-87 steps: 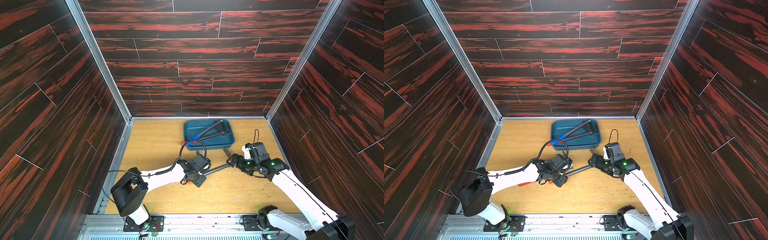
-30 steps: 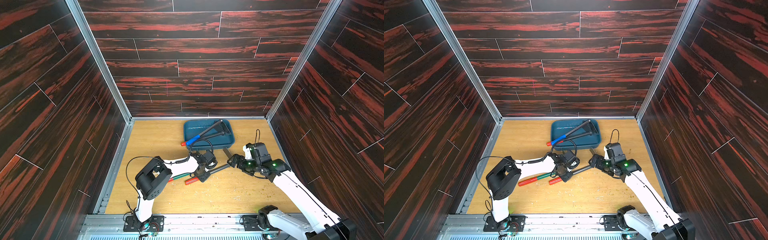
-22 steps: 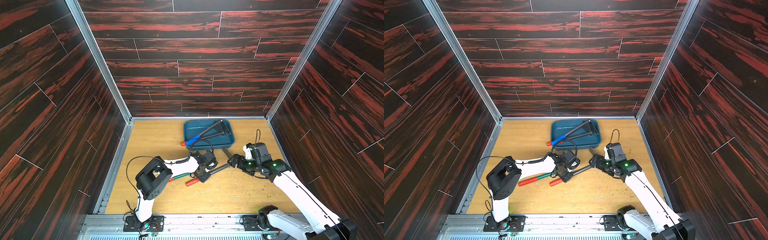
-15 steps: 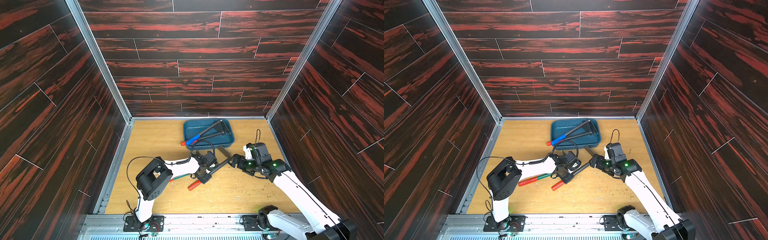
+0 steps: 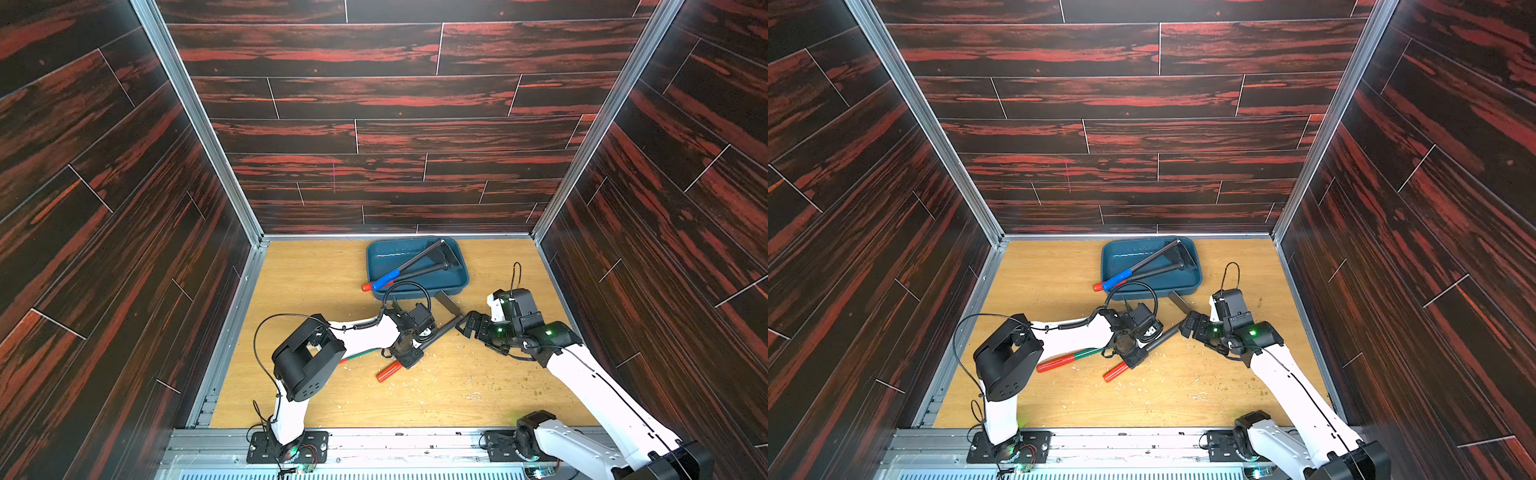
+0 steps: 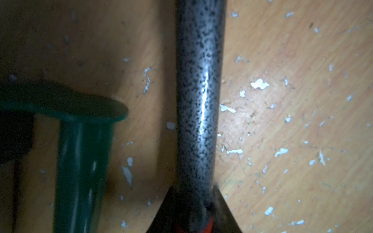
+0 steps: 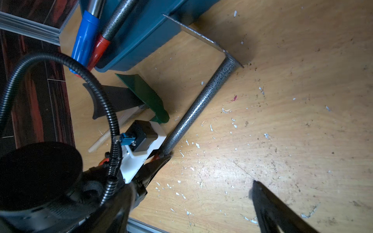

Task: Put the small hoe into the storage box
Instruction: Pick up the hoe from the center of the board.

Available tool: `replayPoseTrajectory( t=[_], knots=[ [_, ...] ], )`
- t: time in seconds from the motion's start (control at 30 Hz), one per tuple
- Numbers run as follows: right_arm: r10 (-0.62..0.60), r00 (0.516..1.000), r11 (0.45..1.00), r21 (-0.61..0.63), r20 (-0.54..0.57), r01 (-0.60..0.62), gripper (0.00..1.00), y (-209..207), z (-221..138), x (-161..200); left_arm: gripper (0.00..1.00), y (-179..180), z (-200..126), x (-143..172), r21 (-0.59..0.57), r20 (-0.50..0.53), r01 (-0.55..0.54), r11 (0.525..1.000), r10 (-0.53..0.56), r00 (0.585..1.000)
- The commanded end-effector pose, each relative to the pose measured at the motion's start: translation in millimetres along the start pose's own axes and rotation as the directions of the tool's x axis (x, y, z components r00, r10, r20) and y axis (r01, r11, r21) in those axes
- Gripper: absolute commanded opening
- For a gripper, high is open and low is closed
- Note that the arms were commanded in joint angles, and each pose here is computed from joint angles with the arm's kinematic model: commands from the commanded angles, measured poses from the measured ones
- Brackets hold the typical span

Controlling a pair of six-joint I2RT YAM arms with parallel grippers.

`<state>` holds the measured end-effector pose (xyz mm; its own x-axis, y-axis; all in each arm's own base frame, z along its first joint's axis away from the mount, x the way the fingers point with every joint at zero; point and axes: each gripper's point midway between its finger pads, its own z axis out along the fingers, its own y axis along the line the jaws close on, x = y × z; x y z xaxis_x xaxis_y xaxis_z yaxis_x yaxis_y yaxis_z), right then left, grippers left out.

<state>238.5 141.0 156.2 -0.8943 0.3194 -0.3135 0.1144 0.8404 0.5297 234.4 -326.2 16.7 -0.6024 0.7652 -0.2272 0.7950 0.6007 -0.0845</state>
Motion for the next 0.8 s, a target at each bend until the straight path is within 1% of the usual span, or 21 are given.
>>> replayPoseTrajectory(
  t=[0.0, 0.13, 0.27, 0.6, 0.77],
  knots=[
    [0.055, 0.998, 0.998, -0.002, -0.014, -0.055, 0.94, -4.0, 2.3, 6.1, 0.03, -6.3, -31.0, -10.6, -0.012, 0.043, -0.043, 0.999, 0.043, 0.998],
    [0.11, 0.994, 0.994, 0.011, -0.025, -0.109, 0.92, -9.0, 7.2, 10.1, 0.0, -8.3, -45.0, -16.7, -0.027, 0.072, -0.061, 0.998, 0.063, 0.995],
    [0.154, 0.988, 0.988, 0.006, -0.031, -0.153, 0.91, -10.8, 11.5, 12.7, 0.0, -11.4, -58.7, -22.6, -0.037, 0.097, -0.078, 0.996, 0.081, 0.992],
    [0.16, 0.987, 0.987, 0.011, -0.024, -0.16, 0.91, -12.2, 11.6, 12.2, 0.0, -18.0, -89.8, -33.5, -0.049, 0.156, -0.096, 0.994, 0.103, 0.982],
    [0.172, 0.984, 0.985, 0.0, -0.035, -0.172, 0.91, -11.9, 14.6, 14.2, 0.0, -20.2, -93.4, -35.2, -0.048, 0.162, -0.097, 0.994, 0.103, 0.981]
  ],
)
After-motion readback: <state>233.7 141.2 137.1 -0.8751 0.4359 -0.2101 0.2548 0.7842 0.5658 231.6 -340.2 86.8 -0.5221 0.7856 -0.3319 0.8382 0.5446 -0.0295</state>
